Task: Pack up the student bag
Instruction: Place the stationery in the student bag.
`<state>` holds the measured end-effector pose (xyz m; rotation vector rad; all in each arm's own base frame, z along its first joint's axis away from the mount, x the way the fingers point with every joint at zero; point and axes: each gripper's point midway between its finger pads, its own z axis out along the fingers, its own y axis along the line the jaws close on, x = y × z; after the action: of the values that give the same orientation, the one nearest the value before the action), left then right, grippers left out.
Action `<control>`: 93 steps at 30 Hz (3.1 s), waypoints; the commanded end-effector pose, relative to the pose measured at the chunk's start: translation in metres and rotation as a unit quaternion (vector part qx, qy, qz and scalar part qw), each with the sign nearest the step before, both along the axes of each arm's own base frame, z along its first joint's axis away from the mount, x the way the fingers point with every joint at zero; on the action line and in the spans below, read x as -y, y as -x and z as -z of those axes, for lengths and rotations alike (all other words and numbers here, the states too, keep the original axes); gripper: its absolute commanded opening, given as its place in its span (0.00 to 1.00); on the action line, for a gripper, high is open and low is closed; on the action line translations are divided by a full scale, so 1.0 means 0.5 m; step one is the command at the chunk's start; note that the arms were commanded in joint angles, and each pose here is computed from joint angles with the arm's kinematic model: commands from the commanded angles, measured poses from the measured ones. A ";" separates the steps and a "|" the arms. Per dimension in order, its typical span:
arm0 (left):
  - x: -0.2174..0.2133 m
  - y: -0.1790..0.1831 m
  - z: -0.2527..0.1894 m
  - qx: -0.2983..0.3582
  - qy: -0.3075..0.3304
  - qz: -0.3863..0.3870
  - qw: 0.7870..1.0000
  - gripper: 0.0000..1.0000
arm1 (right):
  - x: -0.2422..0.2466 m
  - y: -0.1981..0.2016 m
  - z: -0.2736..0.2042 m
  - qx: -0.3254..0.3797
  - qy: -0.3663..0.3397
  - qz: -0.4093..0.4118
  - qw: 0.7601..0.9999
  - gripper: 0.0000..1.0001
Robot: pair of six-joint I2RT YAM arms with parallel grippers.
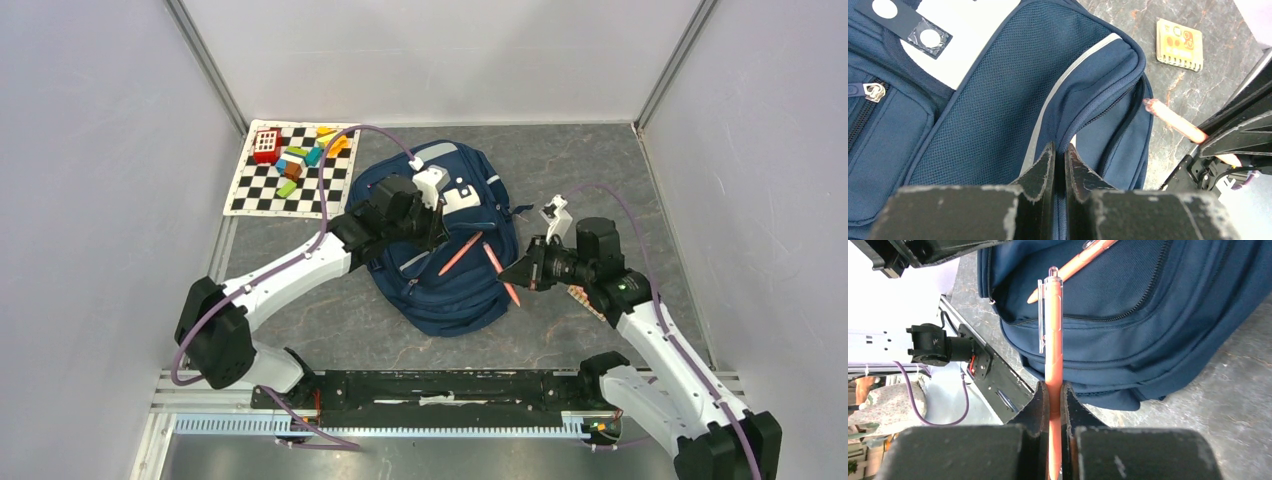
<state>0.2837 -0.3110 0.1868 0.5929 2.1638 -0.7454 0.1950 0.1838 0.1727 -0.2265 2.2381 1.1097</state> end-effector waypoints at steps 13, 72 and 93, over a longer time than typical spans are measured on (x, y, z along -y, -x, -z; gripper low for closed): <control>0.030 0.005 -0.148 0.094 0.114 0.041 0.988 0.02 | -0.057 -0.065 0.030 -0.067 -0.011 0.167 0.984 0.00; 0.014 0.011 -0.156 0.127 0.094 0.005 0.988 0.02 | -0.135 -0.098 0.029 0.043 -0.022 0.192 0.980 0.61; 0.007 0.010 -0.165 0.135 0.091 0.002 0.987 0.02 | 0.395 -0.042 0.176 -0.003 0.318 0.470 0.824 0.98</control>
<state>0.2708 -0.3133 0.2148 0.6038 2.0060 -0.7767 0.2346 0.0213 0.1070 0.4911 2.1652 -0.0155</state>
